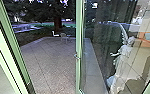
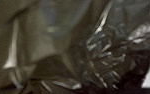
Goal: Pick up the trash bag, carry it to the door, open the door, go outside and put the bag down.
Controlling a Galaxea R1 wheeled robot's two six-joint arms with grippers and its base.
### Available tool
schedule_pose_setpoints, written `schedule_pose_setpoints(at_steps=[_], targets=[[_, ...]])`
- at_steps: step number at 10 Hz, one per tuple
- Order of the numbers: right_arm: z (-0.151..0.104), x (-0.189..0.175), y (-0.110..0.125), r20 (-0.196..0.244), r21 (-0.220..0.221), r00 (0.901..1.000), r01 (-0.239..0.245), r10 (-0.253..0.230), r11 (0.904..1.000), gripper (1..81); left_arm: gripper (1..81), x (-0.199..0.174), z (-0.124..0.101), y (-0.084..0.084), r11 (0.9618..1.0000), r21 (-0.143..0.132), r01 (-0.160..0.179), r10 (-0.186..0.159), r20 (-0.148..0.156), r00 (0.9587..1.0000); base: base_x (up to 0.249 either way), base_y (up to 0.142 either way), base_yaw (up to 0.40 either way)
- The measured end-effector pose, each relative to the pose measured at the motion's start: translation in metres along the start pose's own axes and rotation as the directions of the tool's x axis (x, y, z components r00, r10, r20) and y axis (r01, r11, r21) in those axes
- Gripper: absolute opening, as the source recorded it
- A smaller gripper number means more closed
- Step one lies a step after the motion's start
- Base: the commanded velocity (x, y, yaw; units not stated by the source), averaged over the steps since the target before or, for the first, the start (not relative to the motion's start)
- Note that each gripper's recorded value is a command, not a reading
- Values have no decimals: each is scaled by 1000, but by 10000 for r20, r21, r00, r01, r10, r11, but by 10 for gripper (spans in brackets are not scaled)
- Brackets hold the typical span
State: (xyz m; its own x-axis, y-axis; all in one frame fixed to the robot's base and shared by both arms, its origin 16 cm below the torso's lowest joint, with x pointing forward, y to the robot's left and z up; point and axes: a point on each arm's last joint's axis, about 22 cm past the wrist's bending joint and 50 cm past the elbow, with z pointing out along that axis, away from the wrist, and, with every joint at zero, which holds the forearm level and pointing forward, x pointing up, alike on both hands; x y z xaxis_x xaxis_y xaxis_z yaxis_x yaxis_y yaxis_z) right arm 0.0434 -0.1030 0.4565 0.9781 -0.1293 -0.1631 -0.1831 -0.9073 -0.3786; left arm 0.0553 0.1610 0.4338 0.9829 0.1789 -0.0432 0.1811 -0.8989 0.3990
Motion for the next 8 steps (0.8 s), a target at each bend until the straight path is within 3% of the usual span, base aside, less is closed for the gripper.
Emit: schedule_pose_setpoints(at_steps=[8], targets=[[0,-1,-2,8,28,10000,5,-5,10000,811,10,0,0,-2,10000,19,1,-1,4,10000,0,0,0]])
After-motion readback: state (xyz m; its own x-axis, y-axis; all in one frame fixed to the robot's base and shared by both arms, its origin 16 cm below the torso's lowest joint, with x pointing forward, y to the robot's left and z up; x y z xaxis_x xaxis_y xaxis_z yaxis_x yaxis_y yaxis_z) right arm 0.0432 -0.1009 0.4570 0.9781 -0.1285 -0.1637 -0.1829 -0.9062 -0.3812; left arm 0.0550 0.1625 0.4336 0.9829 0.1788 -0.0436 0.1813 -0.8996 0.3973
